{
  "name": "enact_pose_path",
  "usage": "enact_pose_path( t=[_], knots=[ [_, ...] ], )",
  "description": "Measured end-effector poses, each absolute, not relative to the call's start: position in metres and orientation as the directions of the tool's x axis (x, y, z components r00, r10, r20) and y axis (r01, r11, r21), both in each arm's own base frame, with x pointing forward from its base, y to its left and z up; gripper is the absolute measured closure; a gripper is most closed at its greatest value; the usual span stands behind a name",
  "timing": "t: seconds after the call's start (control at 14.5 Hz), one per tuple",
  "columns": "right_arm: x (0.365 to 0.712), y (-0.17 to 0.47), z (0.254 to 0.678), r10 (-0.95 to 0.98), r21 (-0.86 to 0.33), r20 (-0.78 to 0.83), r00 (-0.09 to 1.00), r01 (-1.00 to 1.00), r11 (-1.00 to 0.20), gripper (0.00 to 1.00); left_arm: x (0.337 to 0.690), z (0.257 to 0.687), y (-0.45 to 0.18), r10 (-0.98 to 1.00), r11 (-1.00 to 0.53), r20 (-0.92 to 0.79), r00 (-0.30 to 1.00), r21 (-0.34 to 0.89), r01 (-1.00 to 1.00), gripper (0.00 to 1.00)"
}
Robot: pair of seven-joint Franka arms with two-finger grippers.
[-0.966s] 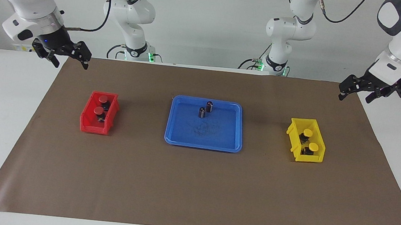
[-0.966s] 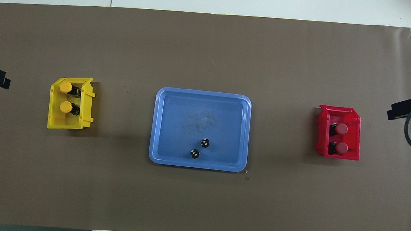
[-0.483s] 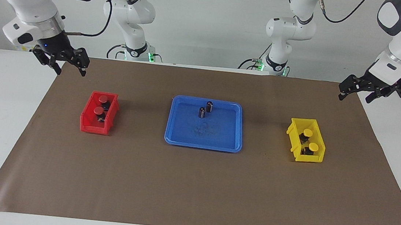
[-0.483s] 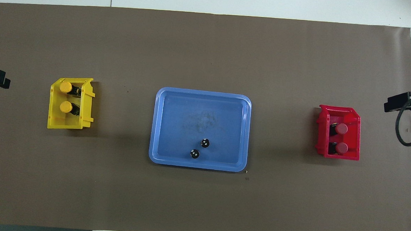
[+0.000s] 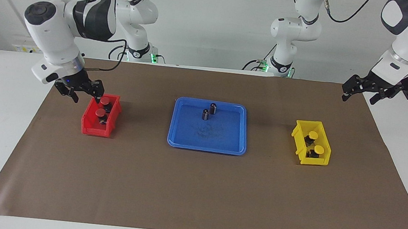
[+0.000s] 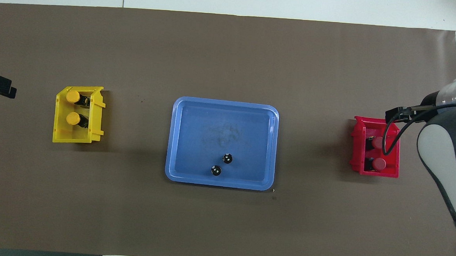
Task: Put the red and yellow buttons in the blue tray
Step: 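Reach the right gripper into the red holder and grasp a red button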
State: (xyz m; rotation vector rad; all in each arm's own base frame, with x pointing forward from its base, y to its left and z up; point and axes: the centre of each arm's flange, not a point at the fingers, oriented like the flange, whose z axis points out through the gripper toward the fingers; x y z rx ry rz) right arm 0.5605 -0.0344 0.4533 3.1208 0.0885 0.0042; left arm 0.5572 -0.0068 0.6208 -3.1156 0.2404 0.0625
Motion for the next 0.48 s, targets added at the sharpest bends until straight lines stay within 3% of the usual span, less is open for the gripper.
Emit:
enact_pose_path(
  t=[0.48],
  knots=[
    [0.540, -0.040, 0.384, 0.047, 0.019, -0.001, 0.999, 0.047, -0.999, 0.28, 0.557, 0.621, 0.004, -0.134, -0.991, -0.040, 0.990, -0.013, -0.135, 0.00]
  ],
)
